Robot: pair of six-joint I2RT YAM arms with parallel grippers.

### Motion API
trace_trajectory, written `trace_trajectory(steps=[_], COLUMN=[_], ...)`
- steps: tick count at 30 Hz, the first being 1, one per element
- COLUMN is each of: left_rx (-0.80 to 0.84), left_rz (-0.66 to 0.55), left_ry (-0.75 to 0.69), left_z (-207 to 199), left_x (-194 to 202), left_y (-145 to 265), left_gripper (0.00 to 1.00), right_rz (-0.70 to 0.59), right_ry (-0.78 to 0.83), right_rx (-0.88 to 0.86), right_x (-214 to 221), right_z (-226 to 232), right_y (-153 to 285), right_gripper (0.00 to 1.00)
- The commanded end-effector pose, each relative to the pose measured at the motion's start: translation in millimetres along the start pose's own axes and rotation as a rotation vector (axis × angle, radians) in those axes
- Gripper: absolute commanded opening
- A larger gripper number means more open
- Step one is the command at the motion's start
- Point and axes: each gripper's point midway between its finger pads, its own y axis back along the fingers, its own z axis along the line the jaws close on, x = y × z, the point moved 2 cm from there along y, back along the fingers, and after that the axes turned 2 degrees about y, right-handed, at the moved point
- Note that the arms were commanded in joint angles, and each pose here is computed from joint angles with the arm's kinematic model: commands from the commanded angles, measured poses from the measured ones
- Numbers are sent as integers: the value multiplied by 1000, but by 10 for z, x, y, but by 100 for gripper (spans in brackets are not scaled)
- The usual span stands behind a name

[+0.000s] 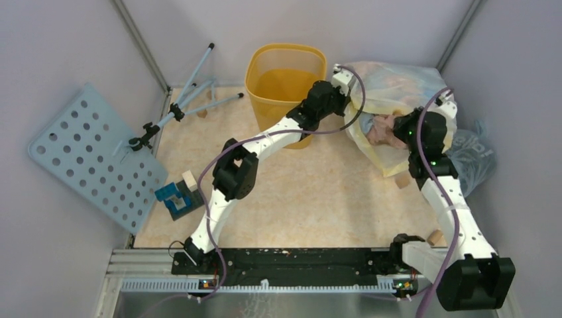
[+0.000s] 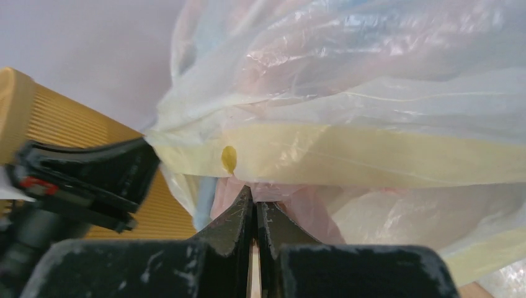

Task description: Put the trash bags into the trash bin

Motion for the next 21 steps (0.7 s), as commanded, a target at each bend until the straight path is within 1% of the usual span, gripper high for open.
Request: trace_trajectory(steps=[1, 5, 7, 14, 21], left_rx=[24, 30, 24, 60, 88], left_rz=[-41, -65, -72, -54, -65], left_ry=[39, 45, 46, 82, 84], left_z=[-44, -68, -66, -141, -315], left_x=[-166, -297, -338, -246, -230], left_y=[-12, 94, 129, 61, -55], left_gripper=[0, 0, 0, 0, 0], right_rz=[-58, -19, -21, -164, -265], right_ry=[66, 91, 96, 128, 131], right_rx=[-4, 0, -19, -29, -239], right_x=[-419, -394, -442, -1010, -1366], right_z=[140, 145, 185, 312, 664], right_y=[185, 204, 287, 831, 1539], right_gripper=[0, 0, 0, 0, 0])
